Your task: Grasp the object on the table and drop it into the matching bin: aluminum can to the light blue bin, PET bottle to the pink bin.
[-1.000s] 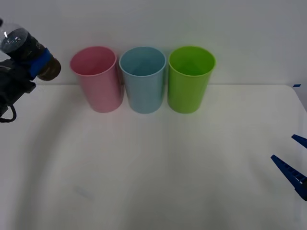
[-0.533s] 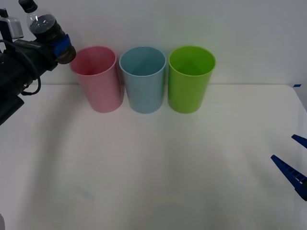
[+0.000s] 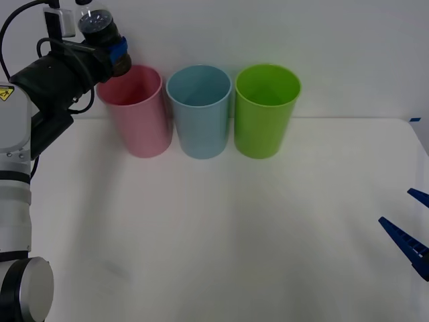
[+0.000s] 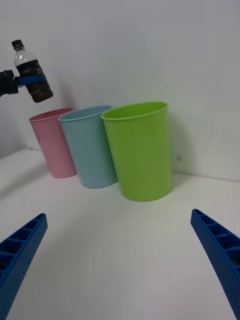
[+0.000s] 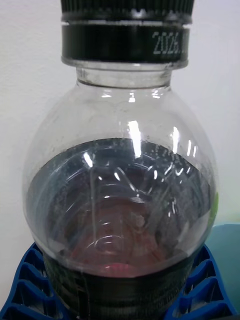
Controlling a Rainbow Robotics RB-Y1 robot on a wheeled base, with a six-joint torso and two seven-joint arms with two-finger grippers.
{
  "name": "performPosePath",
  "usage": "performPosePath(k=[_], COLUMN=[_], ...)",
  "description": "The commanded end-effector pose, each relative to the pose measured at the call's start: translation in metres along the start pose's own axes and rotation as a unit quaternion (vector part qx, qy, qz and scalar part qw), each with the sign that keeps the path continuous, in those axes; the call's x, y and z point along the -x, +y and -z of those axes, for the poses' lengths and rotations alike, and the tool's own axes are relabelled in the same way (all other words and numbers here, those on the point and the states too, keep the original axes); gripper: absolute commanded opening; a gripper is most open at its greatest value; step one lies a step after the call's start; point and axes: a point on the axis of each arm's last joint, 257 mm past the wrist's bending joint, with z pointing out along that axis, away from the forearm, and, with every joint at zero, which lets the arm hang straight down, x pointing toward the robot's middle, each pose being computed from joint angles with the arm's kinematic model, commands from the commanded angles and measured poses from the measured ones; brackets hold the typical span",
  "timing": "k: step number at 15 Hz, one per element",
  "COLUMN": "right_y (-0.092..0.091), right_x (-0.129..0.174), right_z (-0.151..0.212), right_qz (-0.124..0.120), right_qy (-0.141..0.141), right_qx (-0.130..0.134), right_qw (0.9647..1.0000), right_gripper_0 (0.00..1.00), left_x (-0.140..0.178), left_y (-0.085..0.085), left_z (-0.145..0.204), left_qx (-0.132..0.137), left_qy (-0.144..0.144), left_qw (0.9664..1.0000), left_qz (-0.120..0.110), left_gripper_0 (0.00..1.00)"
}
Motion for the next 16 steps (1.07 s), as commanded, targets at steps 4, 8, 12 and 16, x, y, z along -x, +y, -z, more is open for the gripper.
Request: performPosePath(k=[4, 8, 12, 16], right_y=[0.0000, 0.0000, 0.0000, 0.0000], right_x=[0.0000, 0.0000, 0.0000, 0.0000], right_z=[0.0000, 0.0000, 0.0000, 0.0000], right_qz=[0.000, 0.000, 0.000, 0.000], right_qy=[0.000, 0.000, 0.000, 0.000], right_qx=[0.000, 0.000, 0.000, 0.000], right_qw=[1.0000, 1.0000, 1.0000, 1.0000], right_gripper_0=[1.00, 1.00, 1.00, 1.00], left_x=[-0.0010, -0.0002, 0.0011, -0.0022], left_y=[-0.0092, -0.0082, -0.0075, -0.0091], left_z=[-0.0068, -0.0064, -0.0059, -0.0011], left_qx=[0.002, 0.003, 0.003, -0.004], left_qy=[-0.001, -0.002, -0.005, -0.013], left_qw=[1.0000, 1.0000, 1.0000, 0.9995], left_qz=[-0.005, -0.004, 0.003, 0.027], left_gripper_0=[0.04, 1.00, 1.00, 1.00])
